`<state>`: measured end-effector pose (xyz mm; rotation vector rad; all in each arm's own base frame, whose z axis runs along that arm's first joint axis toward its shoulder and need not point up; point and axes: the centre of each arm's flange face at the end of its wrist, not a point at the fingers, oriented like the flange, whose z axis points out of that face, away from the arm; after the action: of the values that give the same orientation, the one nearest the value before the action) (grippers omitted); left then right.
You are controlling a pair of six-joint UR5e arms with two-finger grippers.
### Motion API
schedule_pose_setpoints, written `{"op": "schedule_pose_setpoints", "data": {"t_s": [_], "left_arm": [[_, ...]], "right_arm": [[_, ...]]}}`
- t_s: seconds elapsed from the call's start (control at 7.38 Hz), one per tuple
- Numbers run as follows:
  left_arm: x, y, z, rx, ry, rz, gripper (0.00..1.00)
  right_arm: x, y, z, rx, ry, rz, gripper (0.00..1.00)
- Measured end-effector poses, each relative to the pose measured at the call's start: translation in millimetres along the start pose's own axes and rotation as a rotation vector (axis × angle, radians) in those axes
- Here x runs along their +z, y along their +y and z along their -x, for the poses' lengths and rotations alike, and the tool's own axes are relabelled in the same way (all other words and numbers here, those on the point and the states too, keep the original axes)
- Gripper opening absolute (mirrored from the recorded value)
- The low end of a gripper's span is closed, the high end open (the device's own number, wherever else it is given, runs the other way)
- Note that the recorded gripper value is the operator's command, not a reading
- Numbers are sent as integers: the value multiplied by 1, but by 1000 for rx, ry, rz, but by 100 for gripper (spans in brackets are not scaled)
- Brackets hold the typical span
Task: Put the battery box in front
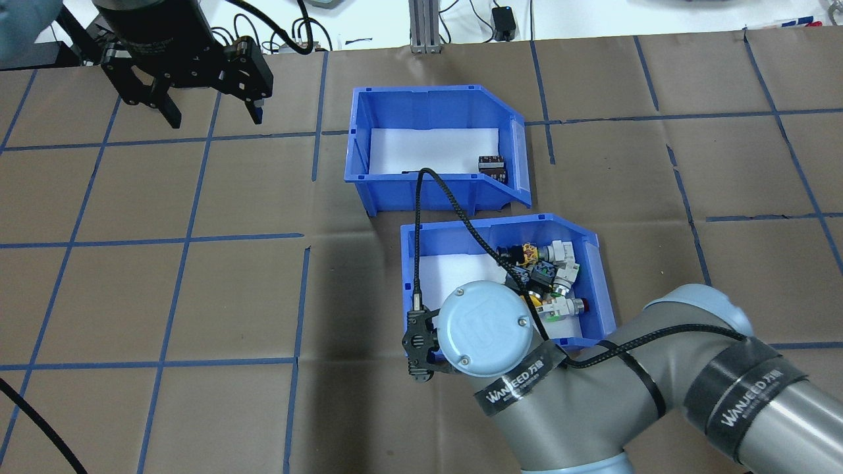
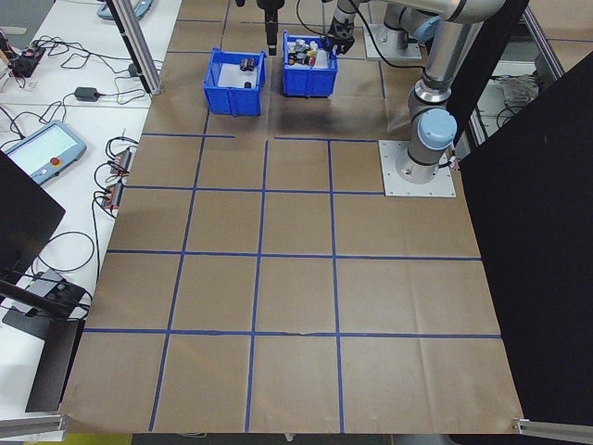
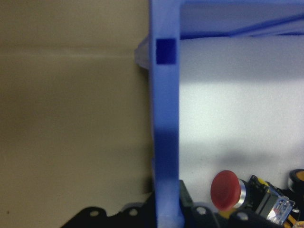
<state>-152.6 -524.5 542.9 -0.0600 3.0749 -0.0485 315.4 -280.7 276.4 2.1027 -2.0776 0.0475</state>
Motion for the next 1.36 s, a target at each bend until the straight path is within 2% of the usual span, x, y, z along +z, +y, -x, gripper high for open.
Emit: {"op": "schedule_pose_setpoints", "data": {"t_s": [0.27, 0.54, 0.68, 0.81, 0.95, 1.36], "left_arm": [[-6, -12, 0, 78, 1, -88, 100], [-5, -16, -3, 107, 9, -107, 100], [-4, -17, -5, 111, 10, -105, 100], [0, -18, -8, 115, 11, -100, 100], [4, -19, -9, 120, 10, -94, 100], [11, -21, -9, 123, 2, -89, 100]], "right_arm": [[4, -10, 1, 27, 1, -5, 0], [3, -14, 5, 49, -1, -13, 1], [3, -17, 7, 50, -1, -15, 9], [3, -18, 8, 49, -1, -15, 92], [4, -18, 8, 48, -2, -15, 100], [-7, -11, -1, 62, 29, -2, 100]]}}
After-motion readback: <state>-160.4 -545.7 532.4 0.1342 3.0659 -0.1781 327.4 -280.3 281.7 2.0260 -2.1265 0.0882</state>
